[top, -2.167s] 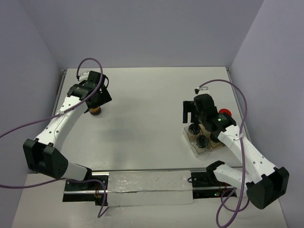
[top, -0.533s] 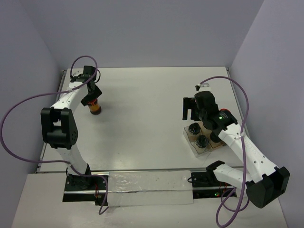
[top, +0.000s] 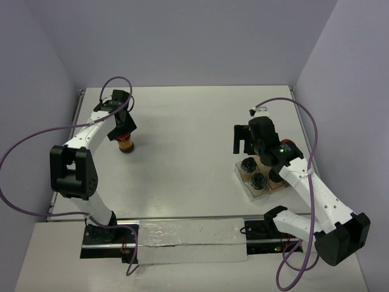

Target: Organize the condiment bottles

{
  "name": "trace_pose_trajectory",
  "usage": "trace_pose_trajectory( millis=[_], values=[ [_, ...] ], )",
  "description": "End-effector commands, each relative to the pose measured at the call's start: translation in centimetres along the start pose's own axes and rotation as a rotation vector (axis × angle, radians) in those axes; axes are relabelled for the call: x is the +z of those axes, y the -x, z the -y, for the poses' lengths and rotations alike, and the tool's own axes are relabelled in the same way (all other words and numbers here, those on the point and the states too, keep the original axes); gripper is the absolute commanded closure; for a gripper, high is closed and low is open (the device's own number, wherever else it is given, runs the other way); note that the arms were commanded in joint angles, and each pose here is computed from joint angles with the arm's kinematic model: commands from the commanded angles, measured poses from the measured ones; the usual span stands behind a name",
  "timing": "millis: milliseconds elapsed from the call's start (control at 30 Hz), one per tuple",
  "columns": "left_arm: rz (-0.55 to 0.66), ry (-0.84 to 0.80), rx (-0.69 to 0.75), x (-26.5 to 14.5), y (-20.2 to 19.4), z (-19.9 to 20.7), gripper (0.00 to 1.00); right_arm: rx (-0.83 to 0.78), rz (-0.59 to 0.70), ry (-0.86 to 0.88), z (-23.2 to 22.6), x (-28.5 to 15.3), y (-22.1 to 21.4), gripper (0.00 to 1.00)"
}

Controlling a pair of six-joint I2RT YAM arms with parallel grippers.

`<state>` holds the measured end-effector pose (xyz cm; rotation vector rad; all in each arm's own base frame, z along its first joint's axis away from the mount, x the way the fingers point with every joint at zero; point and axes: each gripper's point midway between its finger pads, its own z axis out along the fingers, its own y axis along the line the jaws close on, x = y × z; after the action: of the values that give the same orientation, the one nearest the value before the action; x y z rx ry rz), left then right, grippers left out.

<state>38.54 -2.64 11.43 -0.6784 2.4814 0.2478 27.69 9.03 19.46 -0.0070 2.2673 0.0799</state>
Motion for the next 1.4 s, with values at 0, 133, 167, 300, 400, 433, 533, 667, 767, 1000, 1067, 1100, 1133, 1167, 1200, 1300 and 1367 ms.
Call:
trace_pose_trajectory(
  millis=[0, 133, 167, 300, 400, 433, 533, 667, 767, 1000, 1067, 1100, 1133, 1167, 1200, 1300, 1367],
  values=[
    [0.088, -0.187, 0.104, -6.8, -0.2, 5.2, 0.89, 0.025, 0.078, 0.024, -0.5, -0.9, 2.8, 0.01],
    [0.079, -0.266, 0.159, -9.9, -2.8, 9.6, 0.9, 0.029, 0.096, 0.027, -0.4, -1.5, 3.2, 0.01],
    [0.08, -0.293, 0.186, -11.0, -3.8, 11.2, 0.9, 0.031, 0.1, 0.025, -0.3, -1.7, 3.2, 0.01],
    [0.082, -0.353, 0.218, -13.0, -5.9, 15.7, 0.9, 0.033, 0.109, 0.013, 0.2, -2.4, 3.2, 0.01],
    [0.068, -0.393, 0.256, -14.0, -8.2, 18.8, 0.9, 0.034, 0.114, -0.013, 0.8, -2.9, 3.1, 0.01],
    [0.063, -0.408, 0.272, -14.4, -9.2, 20.1, 0.9, 0.035, 0.118, -0.02, 1.0, -3.2, 3.1, 0.01],
    [0.06, -0.427, 0.308, -15.2, -10.9, 22.6, 0.9, 0.037, 0.125, -0.044, 1.8, -3.8, 3.0, 0.01],
    [0.042, -0.457, 0.343, -15.6, -12.7, 24.9, 0.9, 0.044, 0.148, -0.063, 2.5, -4.9, 3.0, 0.01],
    [0.036, -0.46, 0.359, -15.6, -13.6, 25.7, 0.9, 0.047, 0.159, -0.069, 2.8, -5.5, 3.2, 0.01],
    [0.018, -0.46, 0.401, -15.3, -15.5, 26.1, 0.88, 0.046, 0.156, -0.066, 2.7, -5.3, 3.2, 0.01],
    [0.017, -0.449, 0.41, -15.1, -15.7, 26.0, 0.78, 0.047, 0.154, -0.06, 2.6, -5.1, 3.1, 0.01],
    [0.015, -0.448, 0.415, -15.2, -15.9, 25.9, 0.72, 0.045, 0.152, -0.056, 2.5, -5.1, 3.0, 0.01],
    [0.016, -0.448, 0.418, -15.3, -15.8, 25.9, 0.59, 0.046, 0.154, -0.056, 2.5, -5.1, 3.0, 0.01],
    [0.023, -0.446, 0.418, -15.4, -15.8, 25.7, 0.52, 0.047, 0.156, -0.056, 2.5, -5.1, 3.0, 0.01],
    [0.024, -0.444, 0.416, -15.5, -15.7, 25.6, 0.4, 0.048, 0.161, -0.056, 2.5, -5.1, 3.0, 0.01],
    [0.033, -0.45, 0.406, -16.2, -15.3, 25.3, 0.06, 0.05, 0.165, -0.038, 2.2, -5.1, 3.1, 0.01],
    [0.047, -0.46, 0.395, -17.0, -14.6, 25.2, 0.01, 0.049, 0.161, -0.033, 2.1, -5.1, 3.1, 0.01]
  ],
)
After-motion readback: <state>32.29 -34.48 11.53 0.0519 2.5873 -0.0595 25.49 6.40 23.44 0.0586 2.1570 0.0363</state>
